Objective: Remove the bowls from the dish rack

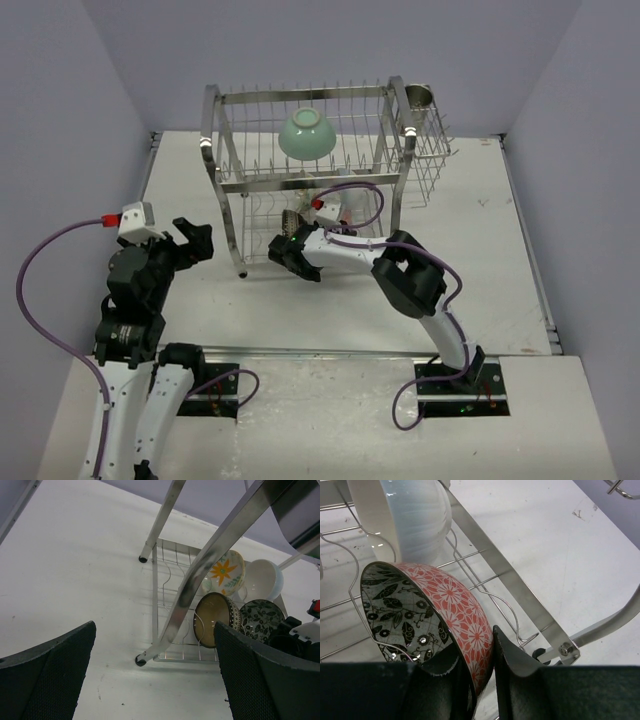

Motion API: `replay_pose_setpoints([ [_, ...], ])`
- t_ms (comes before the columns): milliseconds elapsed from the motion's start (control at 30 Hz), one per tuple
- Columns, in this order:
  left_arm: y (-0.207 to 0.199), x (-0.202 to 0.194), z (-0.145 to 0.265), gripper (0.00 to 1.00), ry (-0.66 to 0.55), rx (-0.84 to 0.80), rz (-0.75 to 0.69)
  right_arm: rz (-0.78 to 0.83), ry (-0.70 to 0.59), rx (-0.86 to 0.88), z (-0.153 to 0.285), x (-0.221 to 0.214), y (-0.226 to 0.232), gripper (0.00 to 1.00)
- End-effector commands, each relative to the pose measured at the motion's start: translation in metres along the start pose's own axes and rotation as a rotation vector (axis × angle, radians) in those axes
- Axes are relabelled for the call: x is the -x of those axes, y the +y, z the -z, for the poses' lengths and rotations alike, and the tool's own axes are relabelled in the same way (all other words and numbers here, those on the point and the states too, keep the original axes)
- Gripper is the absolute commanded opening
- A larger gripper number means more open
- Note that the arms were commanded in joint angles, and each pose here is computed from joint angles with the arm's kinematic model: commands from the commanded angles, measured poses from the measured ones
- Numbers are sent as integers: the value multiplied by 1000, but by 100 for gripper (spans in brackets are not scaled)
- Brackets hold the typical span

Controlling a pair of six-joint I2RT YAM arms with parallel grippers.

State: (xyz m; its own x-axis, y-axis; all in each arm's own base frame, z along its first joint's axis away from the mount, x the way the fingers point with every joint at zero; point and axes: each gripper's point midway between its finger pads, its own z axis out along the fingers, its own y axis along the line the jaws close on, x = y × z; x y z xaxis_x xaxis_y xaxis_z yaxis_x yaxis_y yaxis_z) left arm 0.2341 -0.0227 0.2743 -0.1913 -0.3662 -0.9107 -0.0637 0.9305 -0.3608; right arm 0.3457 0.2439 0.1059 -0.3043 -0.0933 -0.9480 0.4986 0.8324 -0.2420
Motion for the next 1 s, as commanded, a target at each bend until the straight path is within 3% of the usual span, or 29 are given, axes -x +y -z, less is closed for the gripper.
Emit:
replay_pose_setpoints([
  [0,-8,4,-4,100,-19,-39,21,77,-41,-49,4,7,-25,0],
  [300,-8,2,-9,100,-9,-42,22,80,-89,-29,8,27,-31,0],
  [633,-10,-2,-13,100,-3,-53,34,83,-167,19,26,79,-29,0],
  [967,-11,-5,-16,100,10,-56,41,242,-237,13,33,98,-26,0],
])
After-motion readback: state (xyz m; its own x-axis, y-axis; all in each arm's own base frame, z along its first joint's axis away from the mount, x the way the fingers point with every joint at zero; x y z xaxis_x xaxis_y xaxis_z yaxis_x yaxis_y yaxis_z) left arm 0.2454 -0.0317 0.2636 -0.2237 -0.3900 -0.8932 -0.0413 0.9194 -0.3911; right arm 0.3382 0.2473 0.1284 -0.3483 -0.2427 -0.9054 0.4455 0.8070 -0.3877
